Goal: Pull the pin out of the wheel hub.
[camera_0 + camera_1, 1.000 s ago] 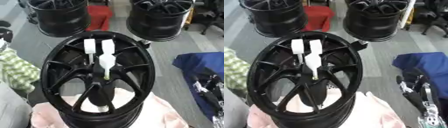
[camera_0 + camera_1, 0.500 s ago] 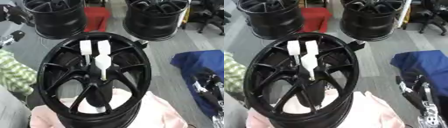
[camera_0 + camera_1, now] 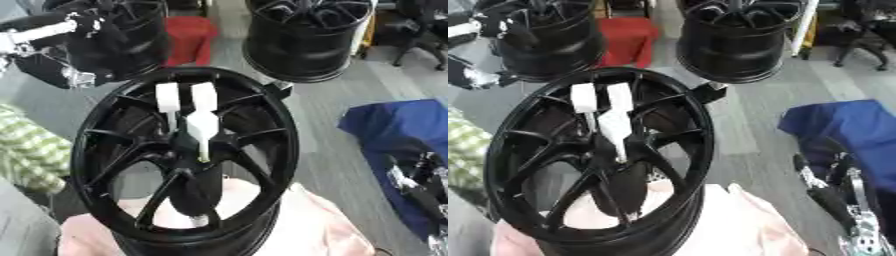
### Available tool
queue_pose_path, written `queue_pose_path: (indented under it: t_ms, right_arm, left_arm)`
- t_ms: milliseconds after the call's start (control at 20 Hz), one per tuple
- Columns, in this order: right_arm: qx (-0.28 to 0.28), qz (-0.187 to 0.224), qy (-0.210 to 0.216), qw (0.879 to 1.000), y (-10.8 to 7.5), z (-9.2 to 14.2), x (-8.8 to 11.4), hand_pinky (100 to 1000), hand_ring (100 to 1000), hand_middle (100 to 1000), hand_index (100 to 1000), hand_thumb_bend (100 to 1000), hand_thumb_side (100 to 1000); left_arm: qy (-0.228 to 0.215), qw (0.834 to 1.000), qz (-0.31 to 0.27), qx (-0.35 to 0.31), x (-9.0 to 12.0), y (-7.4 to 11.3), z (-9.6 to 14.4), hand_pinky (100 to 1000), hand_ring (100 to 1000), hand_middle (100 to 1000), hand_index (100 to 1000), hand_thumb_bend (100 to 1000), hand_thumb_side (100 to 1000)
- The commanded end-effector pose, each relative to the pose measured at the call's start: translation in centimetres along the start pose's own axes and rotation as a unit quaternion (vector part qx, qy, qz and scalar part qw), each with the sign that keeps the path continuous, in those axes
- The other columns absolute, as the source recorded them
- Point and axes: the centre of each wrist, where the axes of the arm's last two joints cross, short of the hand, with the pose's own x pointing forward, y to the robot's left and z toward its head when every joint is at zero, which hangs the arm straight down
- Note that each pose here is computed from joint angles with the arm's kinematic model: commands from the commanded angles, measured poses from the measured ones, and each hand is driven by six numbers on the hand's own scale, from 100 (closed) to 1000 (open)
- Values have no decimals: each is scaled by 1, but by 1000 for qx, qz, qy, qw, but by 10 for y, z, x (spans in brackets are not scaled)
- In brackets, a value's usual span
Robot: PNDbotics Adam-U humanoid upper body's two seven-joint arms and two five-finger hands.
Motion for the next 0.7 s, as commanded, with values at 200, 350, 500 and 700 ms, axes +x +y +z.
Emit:
queue_pose_path:
  t_ms: [200, 350, 500, 700]
  right_arm:
    - [4, 9, -12, 1000, -6, -4, 4, 564, 700, 740, 926, 425, 448]
    - [4, 10, -12, 1000, -6, -4, 4, 564, 700, 740, 926, 425, 448]
    - [4, 10, -11, 1000, -6, -4, 4, 564, 699, 740, 926, 424, 448]
    - [5, 10, -11, 1000, -6, -4, 4, 564, 699, 739, 926, 424, 449]
  left_arm:
    - [-51, 992, -55, -100, 9, 4, -22, 793, 782, 812, 884, 392, 452]
    - [-52, 989, -65, -126, 10, 3, -23, 803, 780, 819, 894, 401, 433]
    - [-46, 986, -83, -139, 12, 4, -24, 807, 756, 819, 898, 402, 425]
    - [-30, 987, -105, -120, 14, 1, -28, 811, 758, 821, 902, 404, 422]
